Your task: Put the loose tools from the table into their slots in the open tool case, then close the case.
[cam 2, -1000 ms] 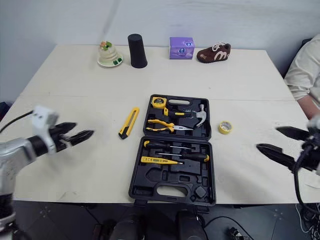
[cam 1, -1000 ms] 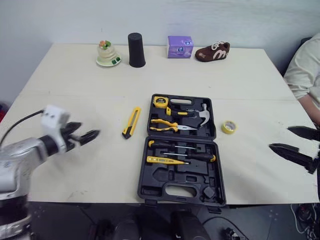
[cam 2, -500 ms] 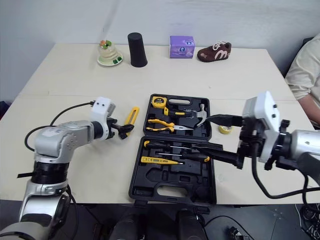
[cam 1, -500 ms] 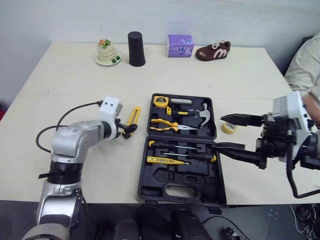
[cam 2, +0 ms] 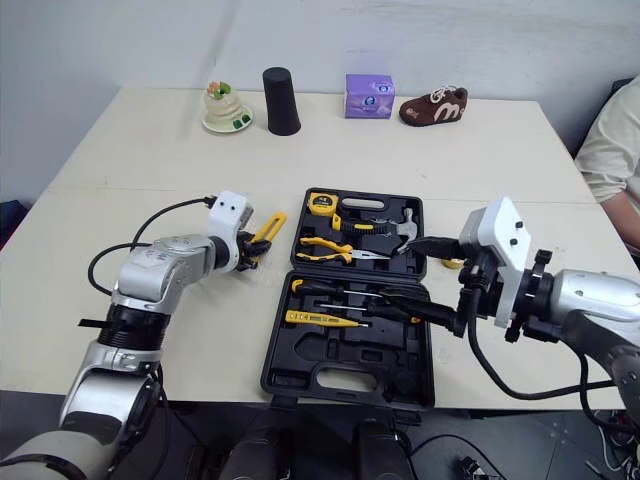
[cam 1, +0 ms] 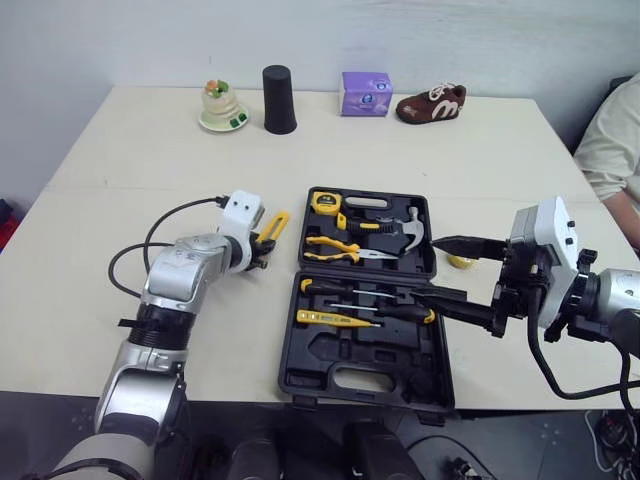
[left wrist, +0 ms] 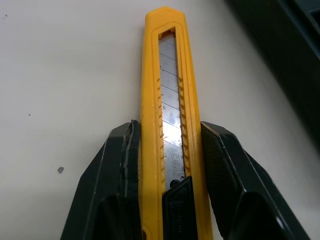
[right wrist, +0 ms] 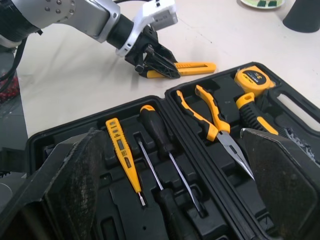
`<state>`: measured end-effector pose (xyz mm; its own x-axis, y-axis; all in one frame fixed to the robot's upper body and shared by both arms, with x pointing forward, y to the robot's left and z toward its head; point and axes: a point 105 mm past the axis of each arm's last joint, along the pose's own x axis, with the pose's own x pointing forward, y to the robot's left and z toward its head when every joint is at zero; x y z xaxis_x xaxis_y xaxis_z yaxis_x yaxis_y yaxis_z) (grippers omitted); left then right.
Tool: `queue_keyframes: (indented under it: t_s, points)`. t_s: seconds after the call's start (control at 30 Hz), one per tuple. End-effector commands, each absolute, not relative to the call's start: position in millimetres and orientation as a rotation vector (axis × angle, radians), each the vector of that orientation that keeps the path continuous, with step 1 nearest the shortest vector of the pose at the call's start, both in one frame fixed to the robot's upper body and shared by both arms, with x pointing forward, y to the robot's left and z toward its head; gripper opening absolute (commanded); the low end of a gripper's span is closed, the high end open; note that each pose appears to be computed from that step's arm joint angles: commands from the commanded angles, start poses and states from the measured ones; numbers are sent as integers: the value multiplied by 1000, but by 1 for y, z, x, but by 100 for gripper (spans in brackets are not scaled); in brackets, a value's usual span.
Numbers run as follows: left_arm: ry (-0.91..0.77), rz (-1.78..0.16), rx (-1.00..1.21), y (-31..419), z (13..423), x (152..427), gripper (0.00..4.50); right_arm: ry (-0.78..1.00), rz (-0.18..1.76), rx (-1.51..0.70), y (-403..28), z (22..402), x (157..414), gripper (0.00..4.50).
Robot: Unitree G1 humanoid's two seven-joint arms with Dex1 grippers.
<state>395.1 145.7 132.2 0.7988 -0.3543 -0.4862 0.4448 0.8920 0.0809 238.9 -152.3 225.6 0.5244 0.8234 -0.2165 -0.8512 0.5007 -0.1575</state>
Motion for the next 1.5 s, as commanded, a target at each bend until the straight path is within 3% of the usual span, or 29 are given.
queue_keyframes:
  t_s: [0.03,0.17,0.3,0.43,0.83,1.17,1.4,1.5]
  points:
    - [390,-585,290,143,154,384,123,92,985,-298,-160,235,233,450]
    - [365,-1000,400,122,180,336,123,170,981,-295,-172,227,221,450]
    - [380,-1291,470,106,195,299,123,290,1027,-302,-178,212,199,450]
    - [451,-1534,503,79,184,263,123,364,1088,-303,-177,203,180,450]
    - [491,-1601,644,13,134,249,123,464,1038,-321,-198,188,164,450]
    - [574,-1579,709,7,115,250,123,489,978,-315,-210,181,159,450]
    - [535,-1599,693,17,137,252,431,473,958,-316,-213,181,161,450]
    - [373,-1650,662,8,155,253,446,468,953,-317,-214,180,162,450]
